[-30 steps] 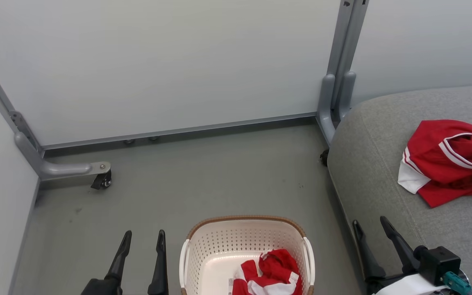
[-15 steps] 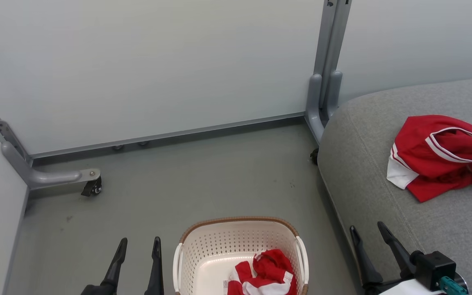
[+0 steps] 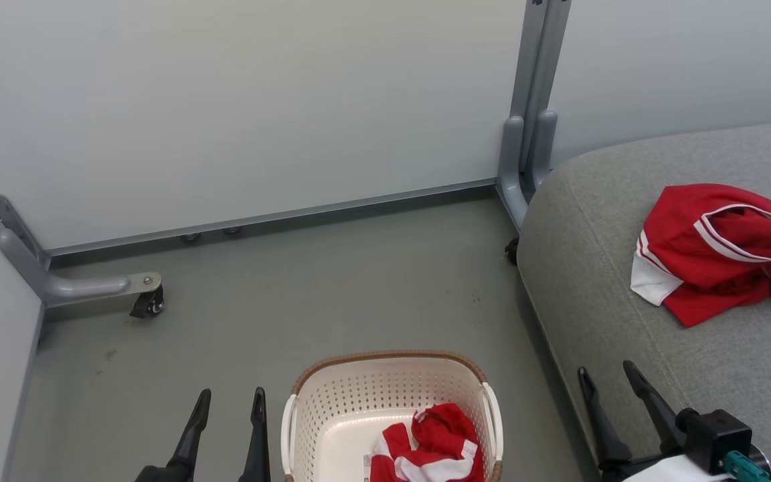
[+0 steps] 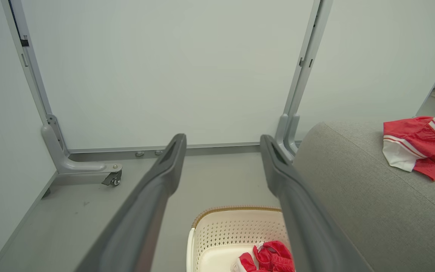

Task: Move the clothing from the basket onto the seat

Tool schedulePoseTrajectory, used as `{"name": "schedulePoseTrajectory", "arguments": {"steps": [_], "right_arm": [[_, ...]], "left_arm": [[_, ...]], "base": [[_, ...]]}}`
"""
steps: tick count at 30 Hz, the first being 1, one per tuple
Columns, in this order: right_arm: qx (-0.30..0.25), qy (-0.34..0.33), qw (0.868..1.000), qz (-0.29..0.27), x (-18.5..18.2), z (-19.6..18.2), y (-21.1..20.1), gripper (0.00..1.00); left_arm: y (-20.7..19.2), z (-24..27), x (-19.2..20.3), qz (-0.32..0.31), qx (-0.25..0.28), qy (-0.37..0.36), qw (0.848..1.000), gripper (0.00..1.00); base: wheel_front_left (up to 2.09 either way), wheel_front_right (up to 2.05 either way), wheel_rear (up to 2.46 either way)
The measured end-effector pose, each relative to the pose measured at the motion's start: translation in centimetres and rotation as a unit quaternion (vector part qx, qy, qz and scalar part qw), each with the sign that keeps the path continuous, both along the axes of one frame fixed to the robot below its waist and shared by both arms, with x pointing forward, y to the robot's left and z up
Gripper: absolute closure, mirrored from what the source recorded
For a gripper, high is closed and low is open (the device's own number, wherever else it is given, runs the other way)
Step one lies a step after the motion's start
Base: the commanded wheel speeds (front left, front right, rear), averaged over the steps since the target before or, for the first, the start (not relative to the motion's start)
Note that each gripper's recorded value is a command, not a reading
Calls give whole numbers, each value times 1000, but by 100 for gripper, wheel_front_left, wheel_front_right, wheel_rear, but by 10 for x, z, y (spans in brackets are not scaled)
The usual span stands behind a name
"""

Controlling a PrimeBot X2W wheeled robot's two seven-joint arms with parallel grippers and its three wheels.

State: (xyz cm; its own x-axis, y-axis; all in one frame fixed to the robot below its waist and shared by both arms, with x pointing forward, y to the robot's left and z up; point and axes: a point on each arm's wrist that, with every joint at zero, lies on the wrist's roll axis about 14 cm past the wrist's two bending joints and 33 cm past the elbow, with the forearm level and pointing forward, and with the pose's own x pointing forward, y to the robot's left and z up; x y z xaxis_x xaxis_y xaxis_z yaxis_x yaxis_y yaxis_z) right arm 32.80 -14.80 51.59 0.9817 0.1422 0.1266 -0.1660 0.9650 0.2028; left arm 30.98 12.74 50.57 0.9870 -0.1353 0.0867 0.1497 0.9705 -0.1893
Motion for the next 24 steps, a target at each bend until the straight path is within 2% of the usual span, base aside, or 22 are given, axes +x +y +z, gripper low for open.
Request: {"name": "schedulePoseTrajectory", "arguments": {"steps": [15,24], "right_arm": [[1,20,1000,1,16,-11,-2,0],[-17,1,1000,-5,71,-2,-18,0]], "left_arm": [[-17,-15,13,-24,-4,28,999,0],[-56,-24,68,-93,22,30,995,0]], "base": [[0,0,0],[0,0,0]]}}
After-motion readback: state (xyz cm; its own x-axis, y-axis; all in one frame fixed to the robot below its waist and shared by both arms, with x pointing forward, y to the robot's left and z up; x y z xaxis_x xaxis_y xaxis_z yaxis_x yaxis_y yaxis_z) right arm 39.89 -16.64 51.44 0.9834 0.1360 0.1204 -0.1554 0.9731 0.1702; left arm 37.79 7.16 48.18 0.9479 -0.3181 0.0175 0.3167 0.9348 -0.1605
